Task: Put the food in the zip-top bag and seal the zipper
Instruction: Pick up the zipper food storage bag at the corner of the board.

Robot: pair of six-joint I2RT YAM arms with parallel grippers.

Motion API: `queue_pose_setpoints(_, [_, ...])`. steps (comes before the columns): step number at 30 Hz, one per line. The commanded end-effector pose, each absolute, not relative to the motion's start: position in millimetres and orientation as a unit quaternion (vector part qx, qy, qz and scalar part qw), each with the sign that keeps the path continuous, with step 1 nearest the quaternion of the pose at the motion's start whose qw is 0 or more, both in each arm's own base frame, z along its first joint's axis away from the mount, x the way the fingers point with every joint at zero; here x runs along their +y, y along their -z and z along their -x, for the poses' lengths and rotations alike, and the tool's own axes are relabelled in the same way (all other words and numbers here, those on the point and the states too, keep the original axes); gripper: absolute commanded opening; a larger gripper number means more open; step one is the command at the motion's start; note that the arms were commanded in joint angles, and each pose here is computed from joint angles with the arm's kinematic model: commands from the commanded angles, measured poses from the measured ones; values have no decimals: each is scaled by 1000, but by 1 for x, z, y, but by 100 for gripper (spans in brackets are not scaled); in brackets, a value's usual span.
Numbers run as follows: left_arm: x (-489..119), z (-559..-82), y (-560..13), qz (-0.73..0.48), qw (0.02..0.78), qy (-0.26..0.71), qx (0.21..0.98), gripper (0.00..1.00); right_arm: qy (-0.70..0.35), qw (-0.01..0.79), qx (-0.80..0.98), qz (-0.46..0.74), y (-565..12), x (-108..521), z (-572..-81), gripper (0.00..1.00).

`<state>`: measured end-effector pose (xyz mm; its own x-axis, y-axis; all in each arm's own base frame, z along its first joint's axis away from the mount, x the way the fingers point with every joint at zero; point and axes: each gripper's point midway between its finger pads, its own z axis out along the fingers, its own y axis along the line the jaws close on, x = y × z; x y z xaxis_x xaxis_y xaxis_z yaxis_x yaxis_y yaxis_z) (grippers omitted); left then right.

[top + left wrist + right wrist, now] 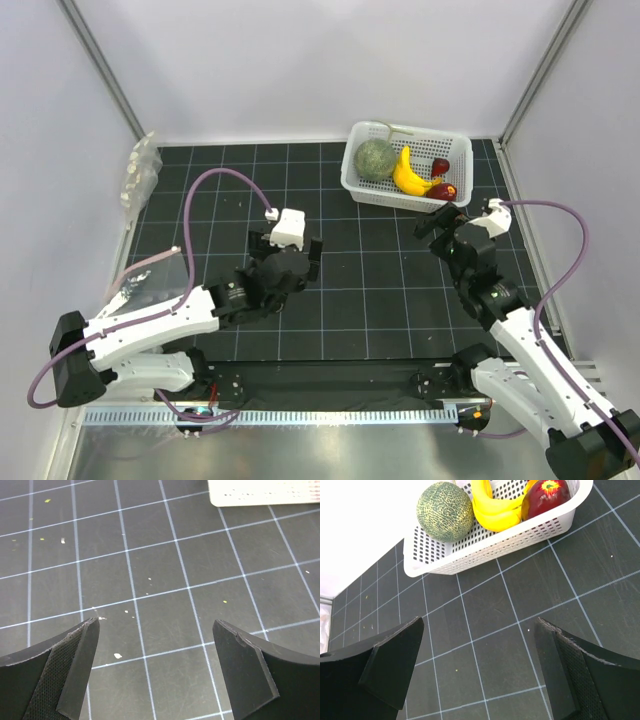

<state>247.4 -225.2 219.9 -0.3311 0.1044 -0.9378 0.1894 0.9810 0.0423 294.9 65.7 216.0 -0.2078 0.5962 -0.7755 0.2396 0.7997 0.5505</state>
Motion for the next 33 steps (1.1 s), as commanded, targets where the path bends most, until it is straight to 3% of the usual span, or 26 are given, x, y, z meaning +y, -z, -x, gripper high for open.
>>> queue_pose_setpoints(1, [-206, -259, -236, -34, 592, 14, 805, 100, -171, 595, 732, -285, -236, 62, -297, 100])
queue_pose_setpoints(14, [-125, -353, -228, 203, 517, 44, 830, 100, -171, 598, 731, -279, -234, 63, -298, 100])
queue_pose_setpoints(17, [-91, -377, -254, 196, 537, -33, 820, 100, -175, 596, 735, -271, -234, 66, -299, 100])
queue_pose_setpoints(21, [-39, -397, -287, 158, 541, -212, 798, 100, -199, 593, 738, -254, -238, 77, -299, 100])
queue_pose_setpoints(27, [23, -421, -322, 185, 507, -296, 788, 100, -211, 596, 735, -246, -242, 80, -297, 99])
queue_pose_setpoints(33, [68, -440, -303, 189, 449, -356, 798, 100, -223, 591, 737, -240, -244, 85, -296, 100])
